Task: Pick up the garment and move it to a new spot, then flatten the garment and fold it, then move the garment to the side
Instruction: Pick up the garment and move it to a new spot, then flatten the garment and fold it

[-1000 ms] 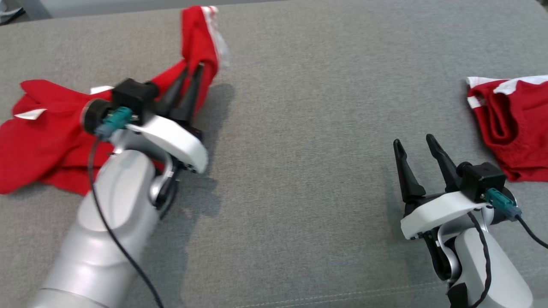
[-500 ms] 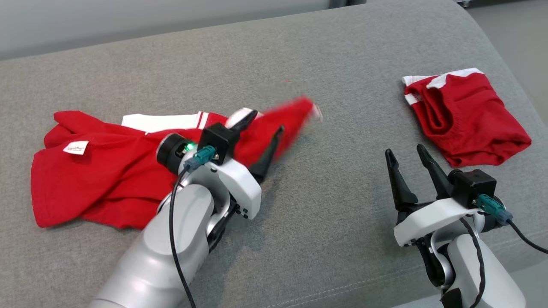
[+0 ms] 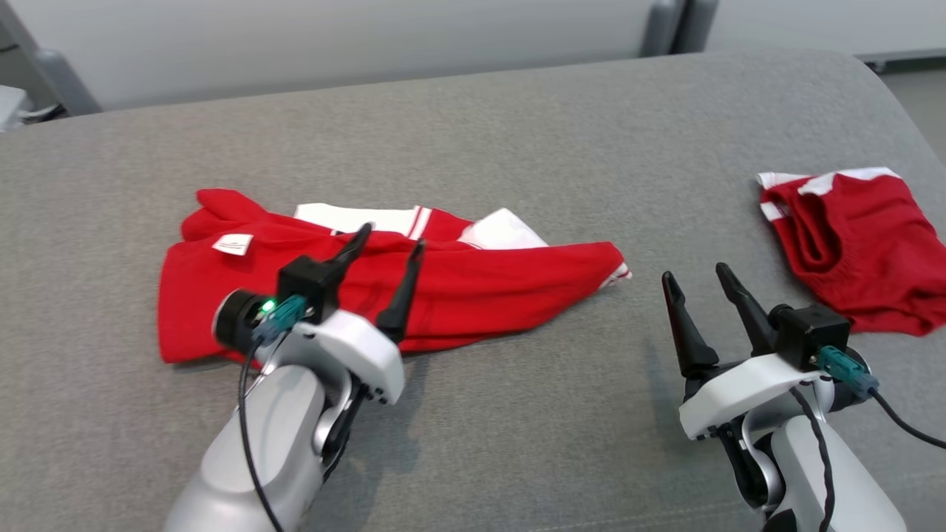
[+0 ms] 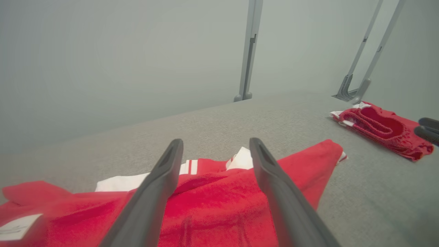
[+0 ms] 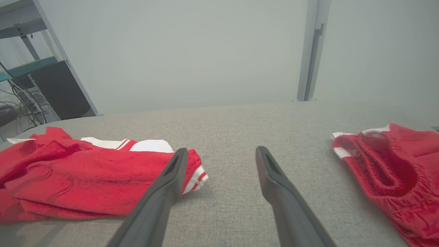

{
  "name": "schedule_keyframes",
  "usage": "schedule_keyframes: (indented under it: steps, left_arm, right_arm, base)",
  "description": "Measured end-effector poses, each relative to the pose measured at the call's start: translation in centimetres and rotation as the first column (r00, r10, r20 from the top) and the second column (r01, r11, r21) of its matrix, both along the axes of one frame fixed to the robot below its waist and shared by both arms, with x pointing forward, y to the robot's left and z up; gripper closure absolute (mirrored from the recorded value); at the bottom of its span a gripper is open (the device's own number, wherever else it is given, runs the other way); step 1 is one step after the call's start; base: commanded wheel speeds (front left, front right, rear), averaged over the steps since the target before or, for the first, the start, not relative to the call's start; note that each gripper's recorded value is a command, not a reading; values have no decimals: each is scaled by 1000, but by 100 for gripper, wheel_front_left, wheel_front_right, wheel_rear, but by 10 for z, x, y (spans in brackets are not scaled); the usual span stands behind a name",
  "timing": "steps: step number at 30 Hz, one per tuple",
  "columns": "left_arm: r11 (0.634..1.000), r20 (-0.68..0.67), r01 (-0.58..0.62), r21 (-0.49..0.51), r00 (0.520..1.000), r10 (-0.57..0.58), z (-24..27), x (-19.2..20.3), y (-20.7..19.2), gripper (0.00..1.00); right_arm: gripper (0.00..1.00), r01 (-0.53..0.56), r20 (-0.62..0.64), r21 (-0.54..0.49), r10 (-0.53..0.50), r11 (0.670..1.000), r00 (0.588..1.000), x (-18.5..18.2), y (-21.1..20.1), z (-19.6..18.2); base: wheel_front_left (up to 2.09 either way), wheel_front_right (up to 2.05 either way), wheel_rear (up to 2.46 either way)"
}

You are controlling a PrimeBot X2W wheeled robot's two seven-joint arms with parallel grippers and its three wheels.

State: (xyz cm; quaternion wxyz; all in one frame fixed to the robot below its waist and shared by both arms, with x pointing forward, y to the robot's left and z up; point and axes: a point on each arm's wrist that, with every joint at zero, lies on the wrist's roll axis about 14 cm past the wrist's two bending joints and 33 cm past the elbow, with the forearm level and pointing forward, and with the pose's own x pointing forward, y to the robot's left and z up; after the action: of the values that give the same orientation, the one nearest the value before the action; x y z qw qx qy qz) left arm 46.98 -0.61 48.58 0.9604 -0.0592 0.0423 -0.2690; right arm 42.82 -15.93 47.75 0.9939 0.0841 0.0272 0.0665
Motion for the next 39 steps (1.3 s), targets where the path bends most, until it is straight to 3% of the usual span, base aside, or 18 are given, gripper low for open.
schedule_keyframes:
  steps: [8,17,25,29,39]
  left_arm:
    - [976,-18,-215,28,976,216,-13,-26,85,0]
    - [908,-53,-418,27,907,418,-26,-65,158,0]
    - [855,-76,-518,15,852,518,-32,-85,191,0]
    - [825,-89,-564,23,821,564,-37,-94,209,0]
    - [802,-115,-597,29,795,596,-47,-101,223,0]
  right_arm:
    - [0,-184,-17,-30,184,982,983,3,52,-2]
    - [0,-374,-37,-91,372,923,927,31,108,12]
    - [0,-448,-149,-151,427,881,892,47,125,-10]
    - [0,-504,-232,-165,463,848,855,49,139,-30]
    - [0,-596,-438,-263,457,759,774,63,136,-70]
  base:
    - [0,0,0]
    - [0,0,0]
    - [0,0,0]
    - [0,0,0]
    - [0,0,0]
